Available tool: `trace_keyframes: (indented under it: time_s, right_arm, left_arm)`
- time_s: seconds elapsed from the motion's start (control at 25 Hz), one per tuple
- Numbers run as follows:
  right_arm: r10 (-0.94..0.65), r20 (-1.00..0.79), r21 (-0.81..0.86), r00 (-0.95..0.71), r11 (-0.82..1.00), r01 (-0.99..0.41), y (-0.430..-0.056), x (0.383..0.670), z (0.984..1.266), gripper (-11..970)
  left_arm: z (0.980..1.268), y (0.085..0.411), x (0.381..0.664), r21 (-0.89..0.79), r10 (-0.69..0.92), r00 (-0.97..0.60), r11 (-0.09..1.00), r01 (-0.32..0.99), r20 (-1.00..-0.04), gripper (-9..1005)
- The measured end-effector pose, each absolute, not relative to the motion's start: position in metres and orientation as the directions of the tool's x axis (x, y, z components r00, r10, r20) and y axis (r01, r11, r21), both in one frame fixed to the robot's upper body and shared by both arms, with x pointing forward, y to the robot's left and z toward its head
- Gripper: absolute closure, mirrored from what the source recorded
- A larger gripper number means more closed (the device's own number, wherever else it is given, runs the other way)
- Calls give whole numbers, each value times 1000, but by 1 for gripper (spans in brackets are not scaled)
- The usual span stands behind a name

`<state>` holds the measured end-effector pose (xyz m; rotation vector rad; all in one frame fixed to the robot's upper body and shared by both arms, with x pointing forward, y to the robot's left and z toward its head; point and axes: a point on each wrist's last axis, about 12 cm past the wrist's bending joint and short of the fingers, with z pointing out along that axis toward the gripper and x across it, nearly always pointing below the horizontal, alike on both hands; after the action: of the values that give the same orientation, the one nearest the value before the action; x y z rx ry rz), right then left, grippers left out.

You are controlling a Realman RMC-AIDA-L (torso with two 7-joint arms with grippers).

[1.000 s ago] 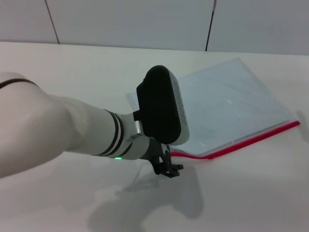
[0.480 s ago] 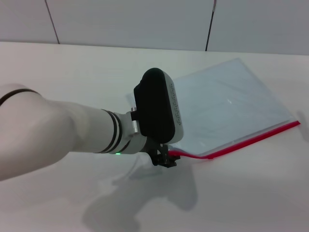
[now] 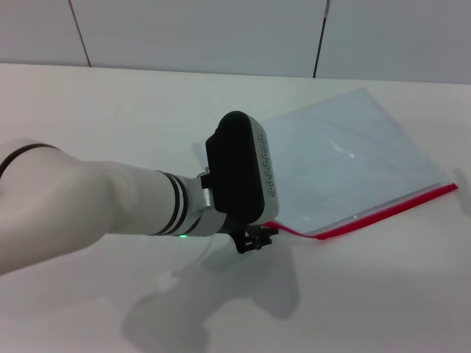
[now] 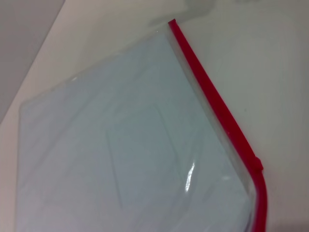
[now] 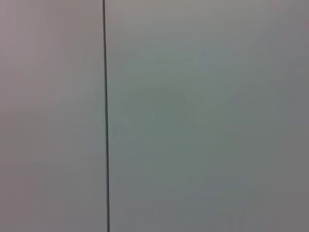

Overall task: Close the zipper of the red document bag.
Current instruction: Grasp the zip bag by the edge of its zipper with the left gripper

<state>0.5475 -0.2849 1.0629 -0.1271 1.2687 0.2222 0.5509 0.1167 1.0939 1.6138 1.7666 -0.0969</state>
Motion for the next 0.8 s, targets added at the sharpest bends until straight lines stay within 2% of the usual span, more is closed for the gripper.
trace_keyframes:
  time_s: [0.32, 0.52, 0.8]
  right_arm:
    - [95, -955, 29, 281, 972, -233, -286, 547, 1063, 223]
    - [95, -956, 28, 279, 972, -234, -286, 546, 1062, 223]
    - [94, -956, 26, 279, 971, -236, -285, 546, 1062, 223]
  left_arm:
    - [1088, 114, 551, 409, 836, 62, 201, 890, -546, 532]
    - [1087, 113, 550, 409, 837, 64, 198, 891, -544, 710]
    - [1083, 117, 552, 417, 841, 54, 210, 884, -539, 888]
